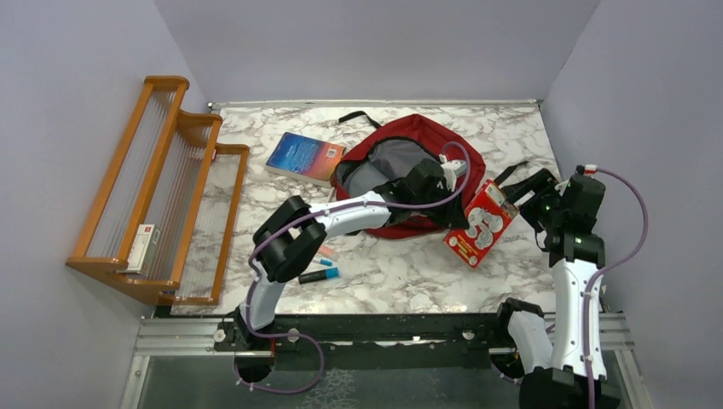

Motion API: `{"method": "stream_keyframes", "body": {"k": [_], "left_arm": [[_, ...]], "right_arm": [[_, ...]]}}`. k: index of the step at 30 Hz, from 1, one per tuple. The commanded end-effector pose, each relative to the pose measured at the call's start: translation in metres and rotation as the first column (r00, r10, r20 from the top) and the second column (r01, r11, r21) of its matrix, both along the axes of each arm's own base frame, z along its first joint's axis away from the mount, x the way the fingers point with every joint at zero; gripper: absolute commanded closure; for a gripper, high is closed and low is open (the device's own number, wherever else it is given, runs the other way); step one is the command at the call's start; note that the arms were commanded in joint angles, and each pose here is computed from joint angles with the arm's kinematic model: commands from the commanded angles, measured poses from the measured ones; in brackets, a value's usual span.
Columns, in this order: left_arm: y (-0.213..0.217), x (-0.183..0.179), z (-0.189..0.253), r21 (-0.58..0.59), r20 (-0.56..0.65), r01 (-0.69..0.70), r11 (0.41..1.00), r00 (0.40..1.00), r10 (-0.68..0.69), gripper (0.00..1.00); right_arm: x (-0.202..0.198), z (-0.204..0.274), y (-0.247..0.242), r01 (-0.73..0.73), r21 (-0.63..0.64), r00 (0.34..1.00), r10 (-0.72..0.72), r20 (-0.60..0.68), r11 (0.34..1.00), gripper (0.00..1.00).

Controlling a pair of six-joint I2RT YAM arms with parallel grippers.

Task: Pack the student bag
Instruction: Pick up the book from the center of the board, then place the book in the student bag.

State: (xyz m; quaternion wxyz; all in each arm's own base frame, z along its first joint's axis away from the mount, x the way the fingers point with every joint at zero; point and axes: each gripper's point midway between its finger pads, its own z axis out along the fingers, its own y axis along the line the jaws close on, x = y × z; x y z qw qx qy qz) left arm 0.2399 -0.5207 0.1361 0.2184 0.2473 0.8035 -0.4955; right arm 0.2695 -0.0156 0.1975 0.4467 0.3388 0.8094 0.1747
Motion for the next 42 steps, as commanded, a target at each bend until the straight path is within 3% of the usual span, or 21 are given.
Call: {"method": "stream_keyframes", "body": {"k": [1, 5, 9, 13, 16, 20, 27, 35, 42], "left_arm": [[0.026, 0.027, 0.085, -0.052, 0.231, -0.009, 0.999, 0.973, 0.020, 1.00], [0.059, 0.045, 0.113, -0.048, 0.303, -0.022, 0.999, 0.952, 0.036, 1.00], [0.100, 0.048, 0.130, -0.014, 0.374, -0.005, 1.000, 0.928, 0.010, 1.00], [0.154, 0.053, 0.145, 0.040, 0.440, -0.065, 0.997, 0.897, 0.041, 1.00], [0.186, 0.047, 0.151, 0.080, 0.487, -0.077, 0.994, 0.873, 0.029, 1.00], [0.207, 0.033, 0.162, 0.116, 0.547, -0.066, 0.991, 0.837, -0.009, 1.00], [0.209, 0.004, 0.174, 0.110, 0.597, 0.094, 0.989, 0.790, -0.141, 1.00], [0.204, -0.013, 0.181, 0.101, 0.616, 0.219, 0.970, 0.752, -0.234, 1.00], [0.206, -0.021, 0.190, 0.097, 0.645, 0.259, 0.961, 0.719, -0.259, 1.00]], "right_arm": [[0.010, 0.063, 0.025, -0.187, -0.077, 0.955, 0.200, 0.221, 0.979, 0.20], [0.012, 0.104, 0.053, -0.364, -0.142, 0.850, 0.390, 0.353, 0.921, 0.18], [0.008, 0.151, 0.090, -0.561, -0.187, 0.630, 0.563, 0.534, 0.806, 0.18], [0.004, 0.201, 0.106, -0.599, -0.348, 0.430, 0.656, 0.620, 0.721, 0.17], [-0.001, 0.219, 0.120, -0.622, -0.488, 0.264, 0.751, 0.606, 0.612, 0.18], [-0.004, 0.224, 0.142, -0.665, -0.618, 0.052, 0.851, 0.523, 0.420, 0.18], [-0.007, 0.230, 0.182, -0.647, -0.745, -0.236, 0.887, 0.396, 0.161, 0.13], [-0.012, 0.217, 0.221, -0.653, -0.758, -0.403, 0.845, 0.351, 0.003, 0.13], [-0.004, 0.178, 0.244, -0.751, -0.656, -0.397, 0.844, 0.360, -0.074, 0.16]]}}
